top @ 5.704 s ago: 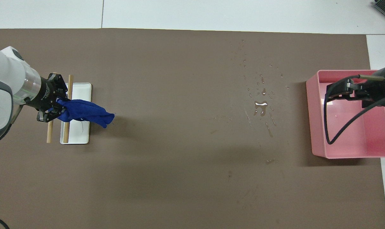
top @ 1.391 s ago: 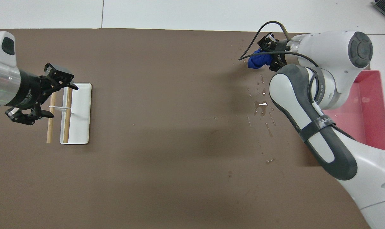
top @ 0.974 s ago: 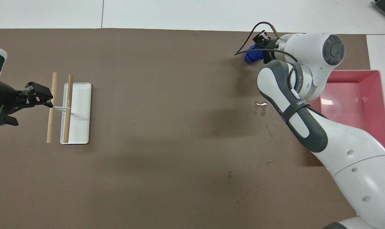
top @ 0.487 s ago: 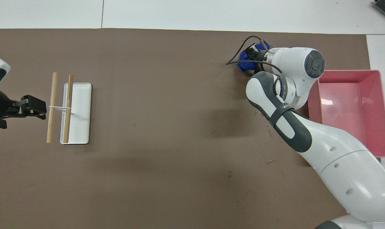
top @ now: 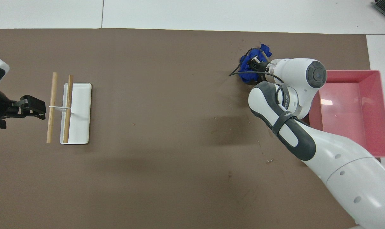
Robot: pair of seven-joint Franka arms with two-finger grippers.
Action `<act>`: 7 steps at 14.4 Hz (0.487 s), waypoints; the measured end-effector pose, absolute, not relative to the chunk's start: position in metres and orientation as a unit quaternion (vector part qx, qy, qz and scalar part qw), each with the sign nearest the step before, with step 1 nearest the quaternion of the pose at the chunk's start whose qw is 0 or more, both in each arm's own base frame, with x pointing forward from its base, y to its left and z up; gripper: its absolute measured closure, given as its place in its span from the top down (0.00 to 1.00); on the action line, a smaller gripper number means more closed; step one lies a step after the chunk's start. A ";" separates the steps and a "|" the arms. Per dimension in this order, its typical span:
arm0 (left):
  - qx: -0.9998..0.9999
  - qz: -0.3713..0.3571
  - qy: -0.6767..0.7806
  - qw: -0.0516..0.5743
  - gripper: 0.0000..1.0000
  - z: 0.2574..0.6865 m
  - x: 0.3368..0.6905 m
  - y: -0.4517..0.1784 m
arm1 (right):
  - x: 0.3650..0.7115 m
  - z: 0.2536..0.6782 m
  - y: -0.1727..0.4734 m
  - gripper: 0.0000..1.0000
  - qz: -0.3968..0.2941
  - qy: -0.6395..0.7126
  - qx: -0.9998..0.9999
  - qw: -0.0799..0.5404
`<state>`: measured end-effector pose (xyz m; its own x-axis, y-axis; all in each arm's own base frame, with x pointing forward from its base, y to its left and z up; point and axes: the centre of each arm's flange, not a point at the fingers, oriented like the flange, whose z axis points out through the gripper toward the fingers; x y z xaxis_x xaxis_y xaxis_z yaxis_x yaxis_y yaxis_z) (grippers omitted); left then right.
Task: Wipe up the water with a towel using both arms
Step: 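Wipe the towel over the water drops with the right gripper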
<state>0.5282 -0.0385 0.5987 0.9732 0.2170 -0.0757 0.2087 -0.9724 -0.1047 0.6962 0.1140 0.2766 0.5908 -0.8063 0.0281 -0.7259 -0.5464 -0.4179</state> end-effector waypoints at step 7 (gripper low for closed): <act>-0.994 0.030 -0.096 0.041 1.00 0.602 0.545 -0.030 | 0.651 0.277 0.106 0.12 -0.090 0.417 -0.890 0.163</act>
